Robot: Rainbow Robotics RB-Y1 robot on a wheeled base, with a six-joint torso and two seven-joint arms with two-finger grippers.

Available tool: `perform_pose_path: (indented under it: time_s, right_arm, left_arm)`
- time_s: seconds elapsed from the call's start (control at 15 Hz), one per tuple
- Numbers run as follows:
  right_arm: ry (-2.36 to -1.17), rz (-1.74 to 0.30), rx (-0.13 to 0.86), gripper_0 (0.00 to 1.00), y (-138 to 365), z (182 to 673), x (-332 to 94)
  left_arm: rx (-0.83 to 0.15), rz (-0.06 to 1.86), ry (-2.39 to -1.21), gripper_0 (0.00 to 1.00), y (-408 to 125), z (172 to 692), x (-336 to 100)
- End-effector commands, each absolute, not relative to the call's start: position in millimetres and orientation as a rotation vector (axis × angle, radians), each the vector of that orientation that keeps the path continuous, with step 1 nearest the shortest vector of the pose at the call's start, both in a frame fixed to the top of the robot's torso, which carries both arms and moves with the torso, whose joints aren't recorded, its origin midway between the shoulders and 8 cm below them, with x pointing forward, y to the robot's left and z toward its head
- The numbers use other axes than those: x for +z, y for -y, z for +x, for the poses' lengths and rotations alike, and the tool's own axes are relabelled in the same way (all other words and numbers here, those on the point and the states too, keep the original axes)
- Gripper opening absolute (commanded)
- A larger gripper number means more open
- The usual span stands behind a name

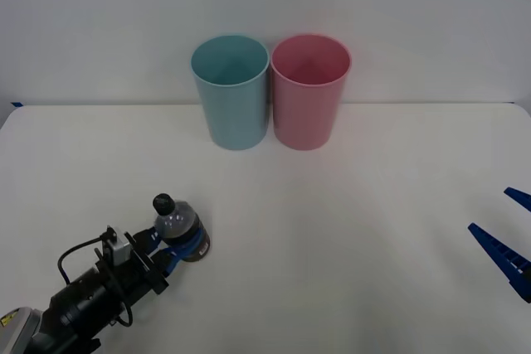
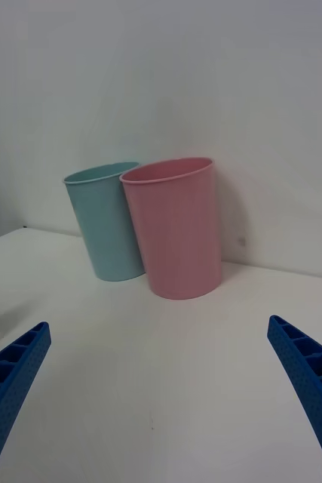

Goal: Grasp the object on the table and drop it into the matching bin: aluminum can to the light blue bin, PET bottle to the pink bin.

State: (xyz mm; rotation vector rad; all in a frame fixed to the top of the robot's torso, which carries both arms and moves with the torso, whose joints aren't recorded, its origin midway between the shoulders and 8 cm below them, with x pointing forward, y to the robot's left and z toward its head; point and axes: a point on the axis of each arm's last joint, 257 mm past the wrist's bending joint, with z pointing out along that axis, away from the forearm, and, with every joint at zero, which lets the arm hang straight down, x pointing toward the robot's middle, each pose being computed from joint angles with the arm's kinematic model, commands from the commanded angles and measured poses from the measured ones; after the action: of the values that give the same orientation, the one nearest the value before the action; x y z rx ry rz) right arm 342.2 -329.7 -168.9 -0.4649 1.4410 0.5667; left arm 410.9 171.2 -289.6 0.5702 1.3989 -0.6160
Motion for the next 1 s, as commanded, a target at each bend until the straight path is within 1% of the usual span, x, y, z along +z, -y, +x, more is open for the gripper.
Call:
perform_pose_path:
  time_s: [0.07,0.2,0.4,0.73,0.87,1.0]
  right_arm:
    - [-1.441,-0.465,0.567,1.00,330,342,-169]
    - [-1.441,-0.465,0.567,1.00,330,342,-169]
    - [-1.441,-0.465,0.567,1.00,330,342,-169]
    - [-1.441,-0.465,0.567,1.00,330,342,-169]
    - [-1.441,-0.465,0.567,1.00,330,342,-169]
    - [-1.441,-0.465,0.567,1.00,330,342,-169]
  left_arm:
    - [-0.661,0.507,-1.385,0.00,-183,415,-270]
    - [-0.694,0.461,-1.370,0.00,-195,416,-251]
    - [-0.713,0.390,-1.345,0.00,-215,419,-213]
    - [-0.712,0.283,-1.287,0.00,-234,428,-151]
    - [-0.692,0.265,-1.277,0.00,-234,438,-129]
    - [-0.705,0.251,-1.261,0.00,-225,449,-103]
